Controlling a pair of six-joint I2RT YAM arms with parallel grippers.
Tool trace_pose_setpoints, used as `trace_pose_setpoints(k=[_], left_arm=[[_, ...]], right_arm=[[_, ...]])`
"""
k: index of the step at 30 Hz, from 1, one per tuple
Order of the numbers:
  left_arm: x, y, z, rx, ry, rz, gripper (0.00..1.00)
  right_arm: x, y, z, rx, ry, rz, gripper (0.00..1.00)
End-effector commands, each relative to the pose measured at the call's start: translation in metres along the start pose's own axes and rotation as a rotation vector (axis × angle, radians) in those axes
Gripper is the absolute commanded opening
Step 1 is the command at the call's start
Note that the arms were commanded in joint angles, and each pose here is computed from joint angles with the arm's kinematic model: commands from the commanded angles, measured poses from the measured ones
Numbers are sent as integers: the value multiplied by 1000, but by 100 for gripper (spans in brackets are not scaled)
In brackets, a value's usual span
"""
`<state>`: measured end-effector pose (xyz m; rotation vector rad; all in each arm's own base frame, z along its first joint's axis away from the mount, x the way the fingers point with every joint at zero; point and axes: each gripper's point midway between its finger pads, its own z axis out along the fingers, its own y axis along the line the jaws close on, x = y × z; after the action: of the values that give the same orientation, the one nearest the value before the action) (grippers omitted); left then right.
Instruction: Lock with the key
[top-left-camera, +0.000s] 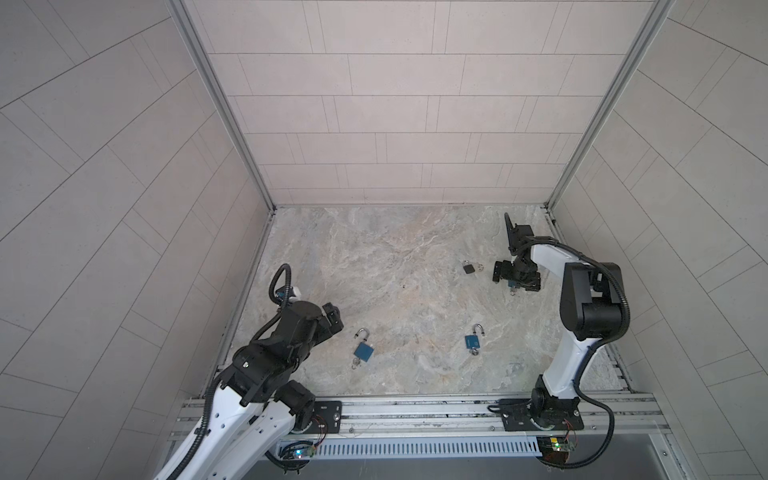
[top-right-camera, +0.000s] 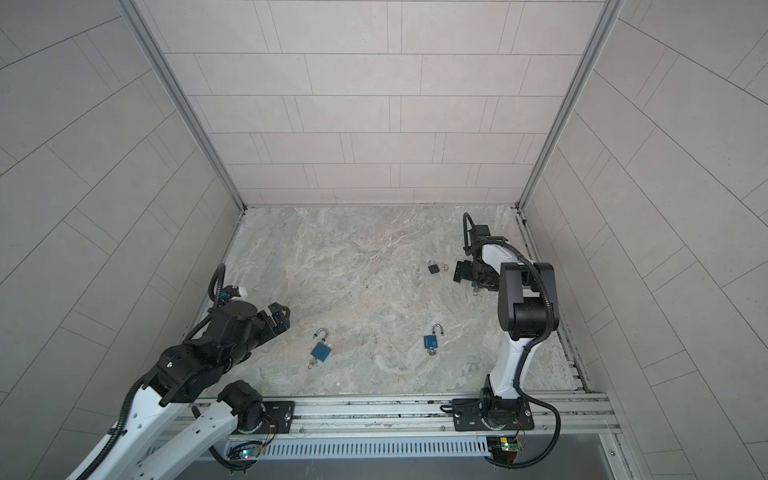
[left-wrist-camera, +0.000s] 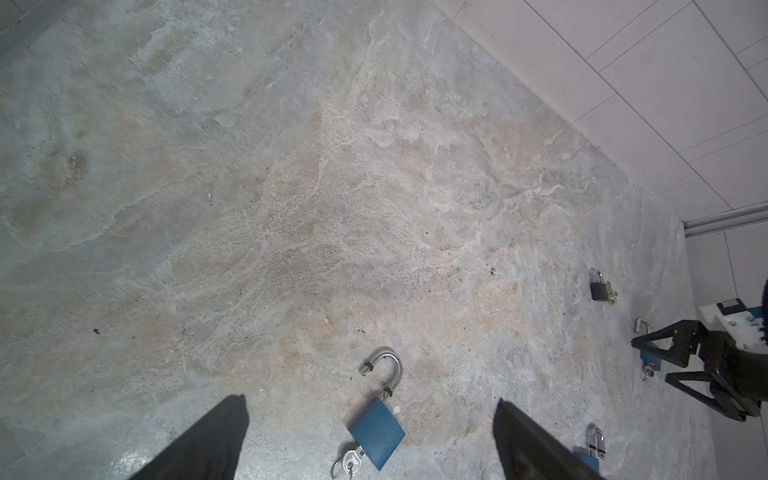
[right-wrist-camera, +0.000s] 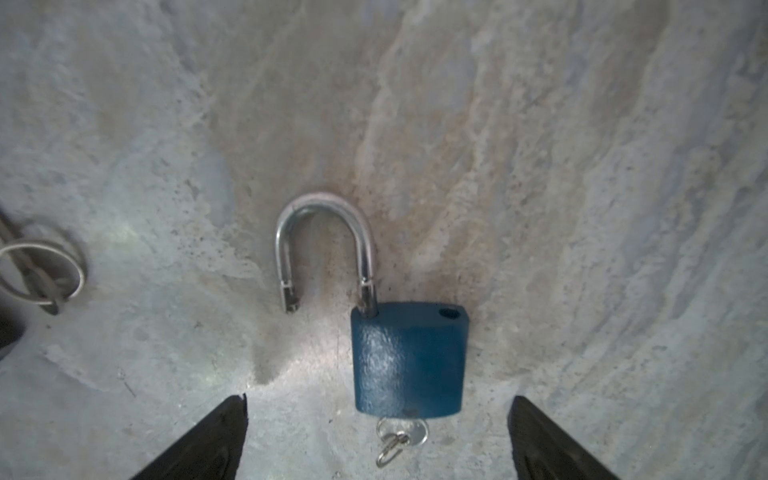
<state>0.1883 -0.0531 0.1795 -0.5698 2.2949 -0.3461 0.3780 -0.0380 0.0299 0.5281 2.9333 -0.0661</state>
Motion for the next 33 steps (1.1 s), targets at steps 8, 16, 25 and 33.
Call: trace_pose_setpoints(k=[8, 16, 25, 33], left_arm=[[4, 5, 12, -40, 0, -25, 100], [-7, 5, 10, -35, -55, -26, 100], [-20, 3, 3, -33, -115, 3, 100], [-24, -6, 7, -24, -109, 18, 100]], right_arm=[[-6, -15, 17, 54, 60, -51, 97], [0, -16, 26, 48, 87, -35, 74], [13, -22, 24, 58, 111, -24, 71], [24, -32, 26, 37, 129, 14, 57]])
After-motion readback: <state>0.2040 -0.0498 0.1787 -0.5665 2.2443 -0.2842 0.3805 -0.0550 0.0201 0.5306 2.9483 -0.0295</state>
